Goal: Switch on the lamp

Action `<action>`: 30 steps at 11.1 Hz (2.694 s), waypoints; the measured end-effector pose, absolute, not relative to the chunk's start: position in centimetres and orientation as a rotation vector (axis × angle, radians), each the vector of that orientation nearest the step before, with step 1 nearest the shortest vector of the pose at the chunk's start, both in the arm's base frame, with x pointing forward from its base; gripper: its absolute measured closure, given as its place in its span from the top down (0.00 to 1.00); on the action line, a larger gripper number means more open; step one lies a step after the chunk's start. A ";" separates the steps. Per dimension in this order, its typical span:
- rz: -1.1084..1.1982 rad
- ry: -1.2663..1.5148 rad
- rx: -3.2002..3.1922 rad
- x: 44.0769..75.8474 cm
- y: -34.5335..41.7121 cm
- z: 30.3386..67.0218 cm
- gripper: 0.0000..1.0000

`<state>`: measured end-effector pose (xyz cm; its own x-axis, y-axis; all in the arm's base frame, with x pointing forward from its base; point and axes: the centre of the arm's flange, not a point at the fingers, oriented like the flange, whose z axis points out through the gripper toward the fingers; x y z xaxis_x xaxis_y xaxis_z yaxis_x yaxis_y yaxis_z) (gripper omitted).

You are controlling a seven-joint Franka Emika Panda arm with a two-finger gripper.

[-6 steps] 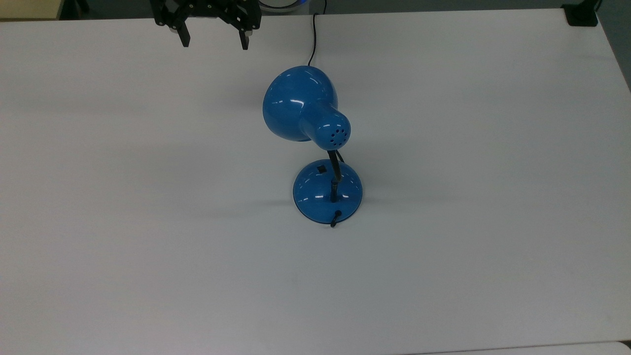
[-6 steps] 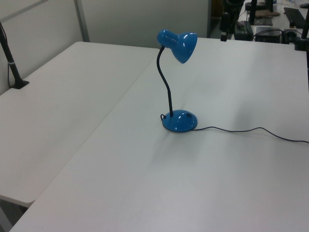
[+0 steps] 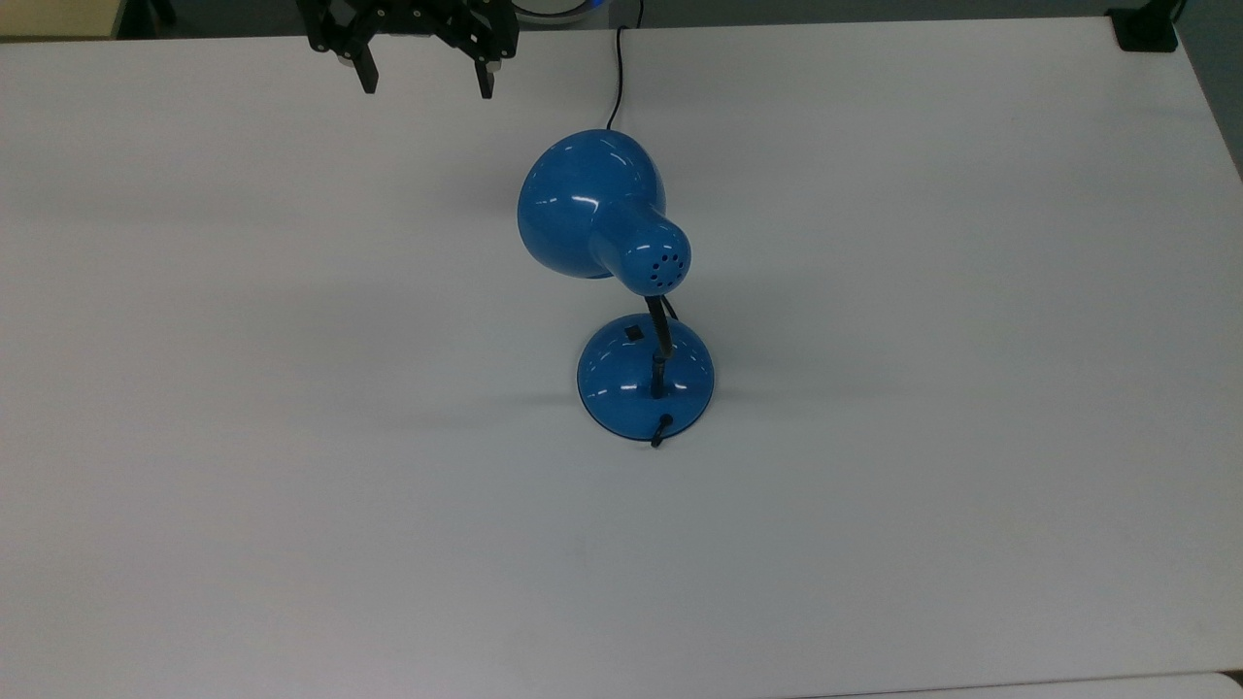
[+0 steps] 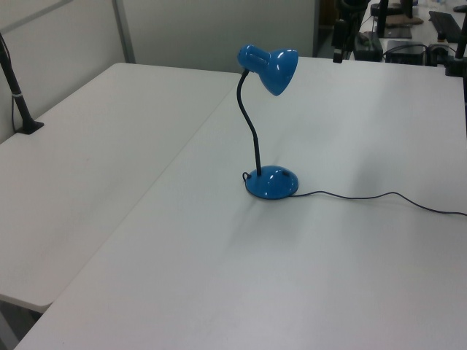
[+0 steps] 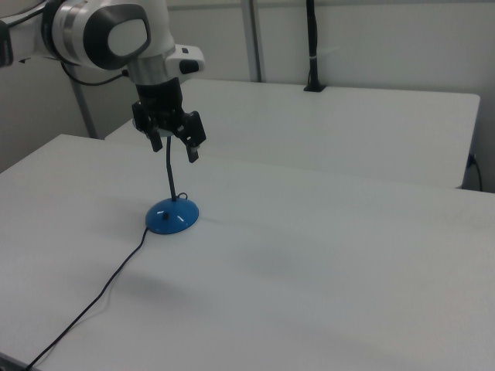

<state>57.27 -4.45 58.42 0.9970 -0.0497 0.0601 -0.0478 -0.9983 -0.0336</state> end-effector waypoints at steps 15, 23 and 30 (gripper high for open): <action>0.091 -0.522 -3.035 57.5 -1.5 53.0 0.53; -0.177 -0.307 -3.046 61.3 7.5 40.5 0.01; -0.325 -0.246 -3.018 63.2 11.5 36.0 0.01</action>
<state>63.19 11.47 36.04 0.9643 0.1494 0.2187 0.1699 -0.9824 -0.0779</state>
